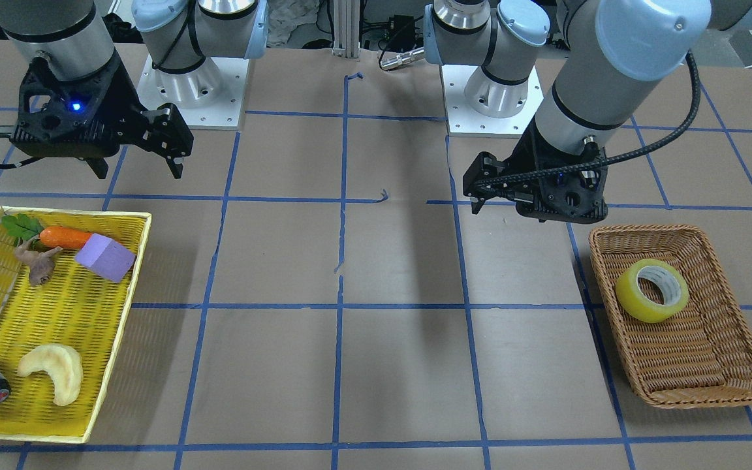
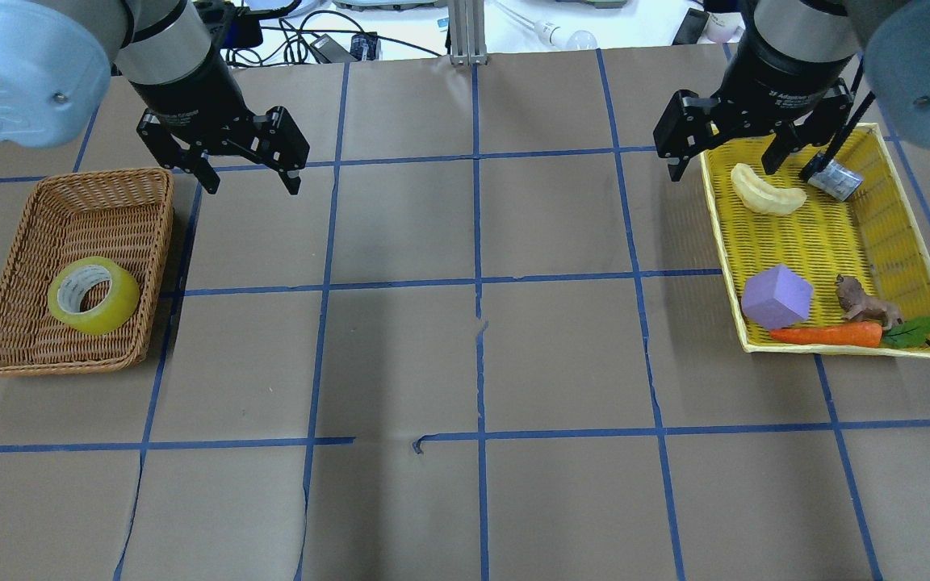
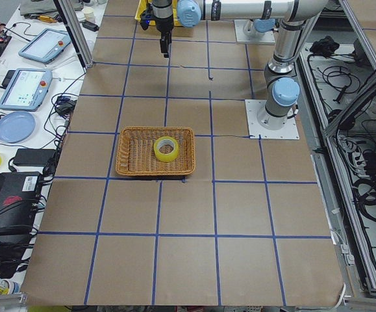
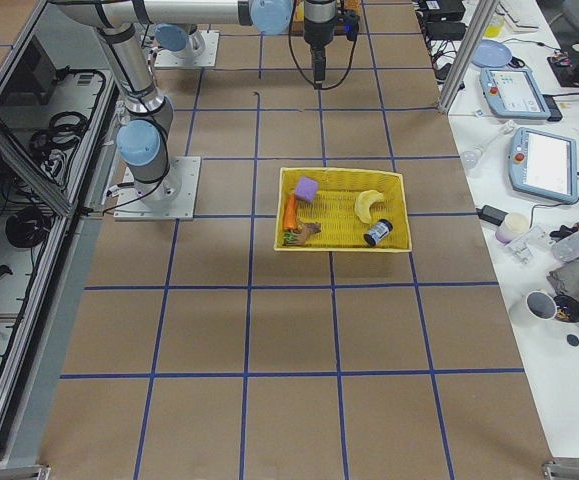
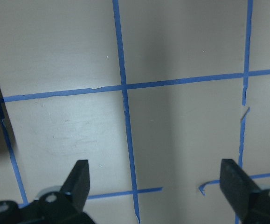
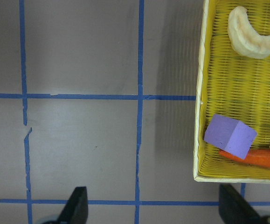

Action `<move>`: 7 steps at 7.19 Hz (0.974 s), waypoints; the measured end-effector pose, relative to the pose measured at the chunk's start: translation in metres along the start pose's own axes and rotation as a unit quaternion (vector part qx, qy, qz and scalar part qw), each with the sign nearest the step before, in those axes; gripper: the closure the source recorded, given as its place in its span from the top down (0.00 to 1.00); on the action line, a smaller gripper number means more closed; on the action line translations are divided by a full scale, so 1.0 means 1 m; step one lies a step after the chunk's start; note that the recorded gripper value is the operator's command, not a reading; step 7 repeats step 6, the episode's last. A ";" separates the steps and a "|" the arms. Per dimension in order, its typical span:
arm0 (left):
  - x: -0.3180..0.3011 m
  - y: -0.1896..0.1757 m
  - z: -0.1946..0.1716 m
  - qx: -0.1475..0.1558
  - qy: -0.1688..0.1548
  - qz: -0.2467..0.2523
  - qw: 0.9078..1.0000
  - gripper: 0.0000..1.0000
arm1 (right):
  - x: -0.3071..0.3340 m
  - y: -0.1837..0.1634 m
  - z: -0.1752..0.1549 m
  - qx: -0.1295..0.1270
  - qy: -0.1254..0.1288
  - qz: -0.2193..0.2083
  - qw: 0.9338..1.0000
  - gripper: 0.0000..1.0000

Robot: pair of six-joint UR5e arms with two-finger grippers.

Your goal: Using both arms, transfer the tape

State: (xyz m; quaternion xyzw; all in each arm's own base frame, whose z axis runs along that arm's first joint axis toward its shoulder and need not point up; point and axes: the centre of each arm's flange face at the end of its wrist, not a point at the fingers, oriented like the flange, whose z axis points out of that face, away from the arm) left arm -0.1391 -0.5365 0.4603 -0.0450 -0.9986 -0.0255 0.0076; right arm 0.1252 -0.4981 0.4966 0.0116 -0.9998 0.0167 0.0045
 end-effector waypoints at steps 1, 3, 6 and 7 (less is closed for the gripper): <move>-0.001 0.004 -0.002 -0.004 -0.012 0.002 1.000 1.00 | 0.000 -0.002 -0.006 -0.007 0.000 0.002 1.000 1.00; -0.002 0.006 -0.001 -0.008 -0.017 0.001 1.000 1.00 | -0.001 -0.006 -0.010 -0.013 0.001 0.004 1.000 1.00; -0.001 0.007 0.002 -0.011 -0.014 -0.002 1.000 1.00 | -0.001 -0.007 -0.009 -0.014 0.001 0.004 1.000 1.00; -0.001 0.007 0.002 -0.011 -0.014 -0.002 1.000 1.00 | -0.001 -0.007 -0.009 -0.014 0.001 0.004 1.000 1.00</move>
